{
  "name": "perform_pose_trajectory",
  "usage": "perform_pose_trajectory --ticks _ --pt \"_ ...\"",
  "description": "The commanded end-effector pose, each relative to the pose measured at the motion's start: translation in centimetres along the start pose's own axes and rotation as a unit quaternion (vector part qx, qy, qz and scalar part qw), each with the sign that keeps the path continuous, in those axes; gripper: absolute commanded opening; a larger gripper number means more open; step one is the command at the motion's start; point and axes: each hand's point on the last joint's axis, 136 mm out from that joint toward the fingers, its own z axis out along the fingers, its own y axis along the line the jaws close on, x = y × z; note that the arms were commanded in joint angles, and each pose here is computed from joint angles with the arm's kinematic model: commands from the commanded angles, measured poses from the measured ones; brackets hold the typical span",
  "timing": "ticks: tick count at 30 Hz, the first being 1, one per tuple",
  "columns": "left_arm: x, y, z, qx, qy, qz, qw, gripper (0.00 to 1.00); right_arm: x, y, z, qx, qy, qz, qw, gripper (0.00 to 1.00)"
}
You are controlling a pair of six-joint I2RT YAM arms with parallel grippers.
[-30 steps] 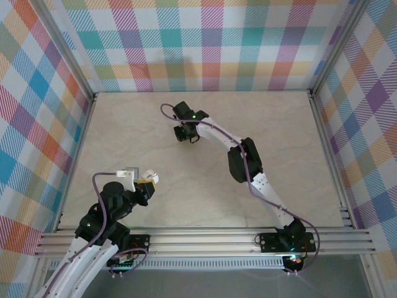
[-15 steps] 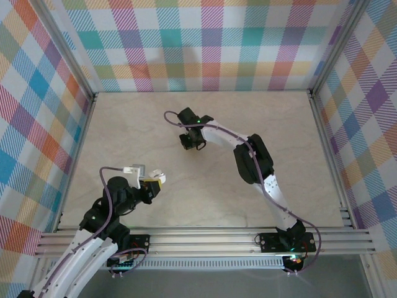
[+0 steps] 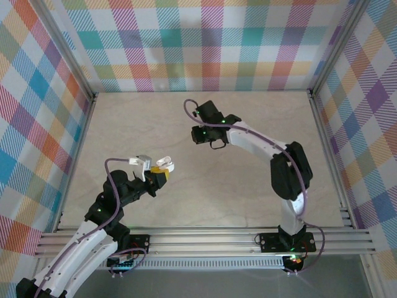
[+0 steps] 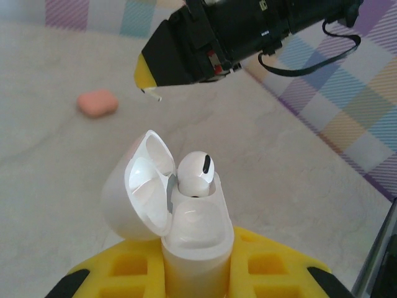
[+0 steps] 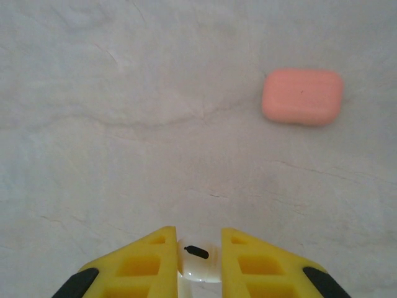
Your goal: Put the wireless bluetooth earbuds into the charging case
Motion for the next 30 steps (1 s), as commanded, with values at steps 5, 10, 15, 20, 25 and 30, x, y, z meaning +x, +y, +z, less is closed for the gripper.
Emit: perform_pose_trajectory --ticks 5,10,15,20,25,30 --pt "-5.5 -2.6 0.3 0.048 -0.092 0.109 0.989 0.0 -3.3 1.9 -7.1 -0.047 -0.098 0.007 0.994 0.19" --pt "-6.8 -3.1 1.5 0.055 -0.087 0.132 0.986 0.0 -3.9 3.0 -11.1 -0.052 -0.147 -0.01 0.988 0.19" --pt "-8.5 -4.3 2.9 0.075 -0.123 0.14 0.98 0.0 -4.2 5.6 -15.3 -0.1 -0.212 -0.034 0.972 0.17" --pt "-9.5 -5.5 4.3 0.092 -0.127 0.148 0.976 0.0 -4.3 7.7 -17.9 -0.164 -0.283 -0.059 0.943 0.16" --pt "-10.4 -5.7 4.8 0.089 -0.137 0.129 0.978 0.0 -4.4 9.4 -19.3 -0.225 -0.316 -0.06 0.92 0.16" --pt "-10.8 -5.8 5.0 0.087 -0.14 0.106 0.981 0.0 -4.3 10.9 -19.4 -0.268 -0.33 -0.083 0.901 0.16"
